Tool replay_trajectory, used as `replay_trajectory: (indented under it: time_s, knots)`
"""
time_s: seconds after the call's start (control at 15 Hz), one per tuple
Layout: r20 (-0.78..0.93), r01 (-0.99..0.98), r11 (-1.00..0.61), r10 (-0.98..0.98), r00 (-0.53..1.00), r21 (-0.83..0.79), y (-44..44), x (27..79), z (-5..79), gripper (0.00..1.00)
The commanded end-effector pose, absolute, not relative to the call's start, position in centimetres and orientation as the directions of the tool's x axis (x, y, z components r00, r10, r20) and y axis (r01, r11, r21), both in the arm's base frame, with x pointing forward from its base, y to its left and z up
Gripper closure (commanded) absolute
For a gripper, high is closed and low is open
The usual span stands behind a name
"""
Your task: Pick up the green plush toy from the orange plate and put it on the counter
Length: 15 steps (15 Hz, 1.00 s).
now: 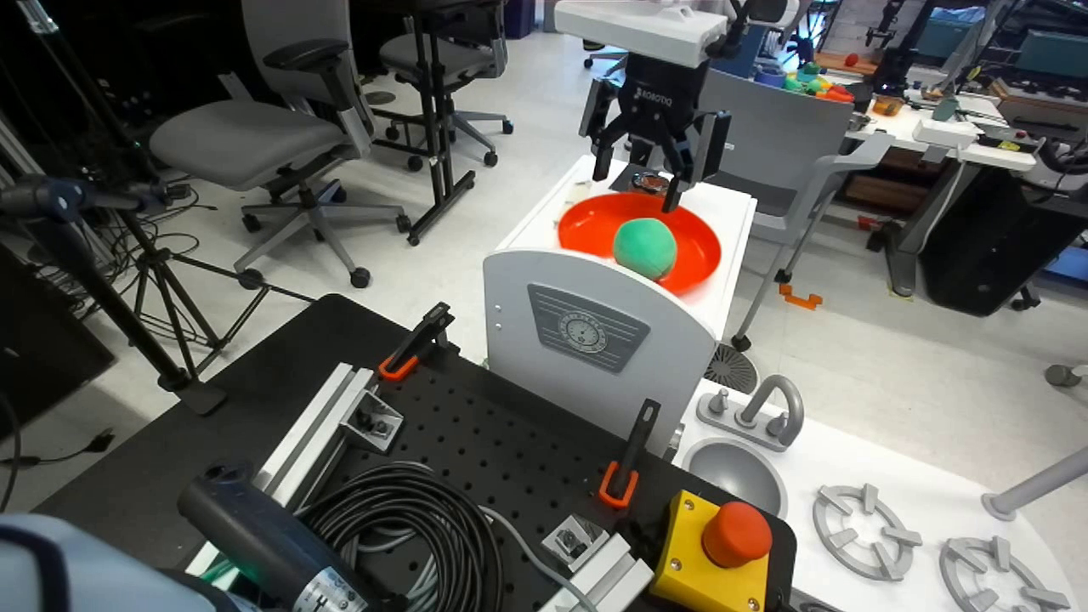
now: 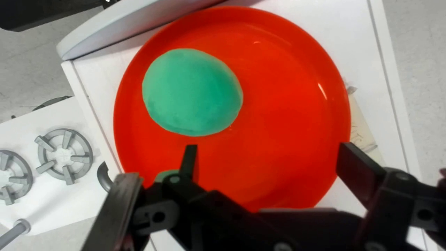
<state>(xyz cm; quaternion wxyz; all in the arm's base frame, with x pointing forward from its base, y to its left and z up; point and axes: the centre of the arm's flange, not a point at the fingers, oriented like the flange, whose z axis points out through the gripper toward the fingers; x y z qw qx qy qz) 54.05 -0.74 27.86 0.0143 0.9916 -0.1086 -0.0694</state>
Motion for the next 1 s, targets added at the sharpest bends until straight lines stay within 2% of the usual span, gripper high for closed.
replay_trajectory:
  time_s: [0.0,0.4,0.8,0.93]
  knots:
    - [-0.137,-0.207,-0.972,-0.221,0.966,0.115,-1.3,52.6,28.1,0.00]
    - [-0.172,-0.161,-0.961,-0.202,0.964,0.225,-1.9,51.3,26.8,0.00]
    - [-0.172,-0.150,-0.958,-0.195,0.966,0.242,-2.0,51.2,26.4,0.00]
    - [-0.174,-0.150,-0.959,-0.194,0.966,0.240,-2.0,51.2,26.4,0.26]
